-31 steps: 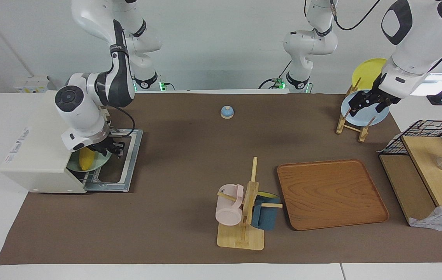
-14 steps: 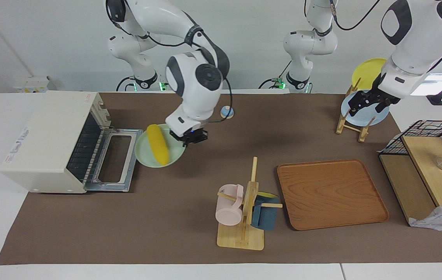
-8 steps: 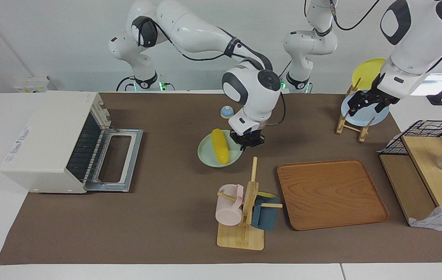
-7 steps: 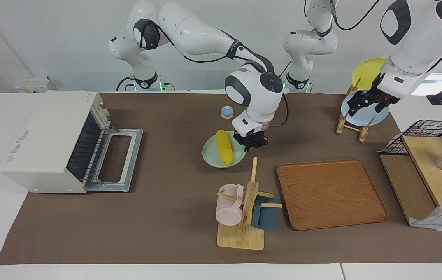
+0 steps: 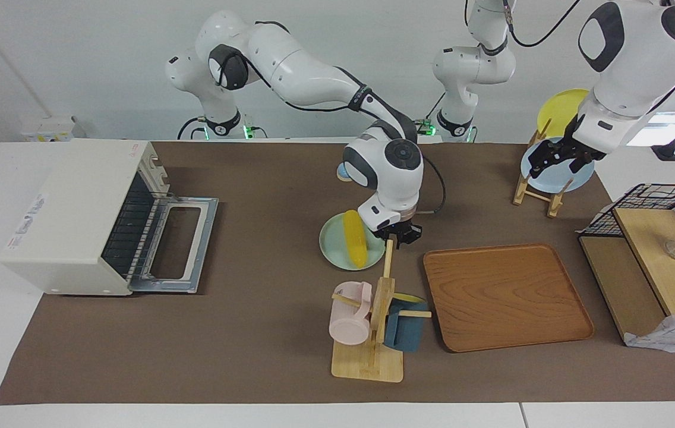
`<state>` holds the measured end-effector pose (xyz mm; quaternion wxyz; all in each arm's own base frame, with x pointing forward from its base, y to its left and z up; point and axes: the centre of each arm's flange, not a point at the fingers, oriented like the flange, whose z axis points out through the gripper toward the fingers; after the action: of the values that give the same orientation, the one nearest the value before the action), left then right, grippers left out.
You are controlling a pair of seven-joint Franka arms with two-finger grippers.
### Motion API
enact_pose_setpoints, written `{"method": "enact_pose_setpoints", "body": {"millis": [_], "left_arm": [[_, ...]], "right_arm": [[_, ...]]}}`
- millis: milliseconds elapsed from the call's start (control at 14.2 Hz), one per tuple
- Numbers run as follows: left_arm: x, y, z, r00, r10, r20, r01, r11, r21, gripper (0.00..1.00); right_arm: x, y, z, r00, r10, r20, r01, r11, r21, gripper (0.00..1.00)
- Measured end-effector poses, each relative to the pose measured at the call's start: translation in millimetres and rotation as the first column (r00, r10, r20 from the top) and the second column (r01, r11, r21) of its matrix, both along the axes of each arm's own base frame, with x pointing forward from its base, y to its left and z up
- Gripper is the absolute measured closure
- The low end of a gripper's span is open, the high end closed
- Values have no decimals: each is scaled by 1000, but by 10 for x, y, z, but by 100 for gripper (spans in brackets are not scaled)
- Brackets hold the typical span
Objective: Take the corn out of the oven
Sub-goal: 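Grasp the corn with the left gripper while the right gripper returns to the oven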
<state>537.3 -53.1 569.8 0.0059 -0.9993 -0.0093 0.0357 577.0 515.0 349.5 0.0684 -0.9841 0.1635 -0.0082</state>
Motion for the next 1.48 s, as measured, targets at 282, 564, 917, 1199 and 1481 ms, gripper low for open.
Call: {"method": "enact_pose_setpoints", "body": {"millis": [282, 564, 917, 1199, 1481], "left_arm": [[-314, -1032, -930, 995, 15, 99, -12, 1000, -28, 0], [-840, -2907, -1745, 983, 86, 161, -72, 993, -91, 0], [-800, -3910, -2429, 979, 138, 148, -124, 988, -95, 7], [-586, -3792, -2510, 975, 156, 158, -143, 985, -93, 44], [-353, -3417, -2135, 982, 157, 106, -156, 988, -14, 44]], "right_arm": [[288, -919, 960, 999, 32, 19, -31, 997, -76, 38], [337, -2713, 980, 993, 101, -63, -108, 986, -127, 48], [-97, -3997, 31, 972, 205, -116, -220, 966, -133, 92], [-158, -4179, -404, 952, 261, -159, -291, 933, -211, 99], [-125, -4294, -593, 934, 307, -185, -349, 894, -280, 99]]}}
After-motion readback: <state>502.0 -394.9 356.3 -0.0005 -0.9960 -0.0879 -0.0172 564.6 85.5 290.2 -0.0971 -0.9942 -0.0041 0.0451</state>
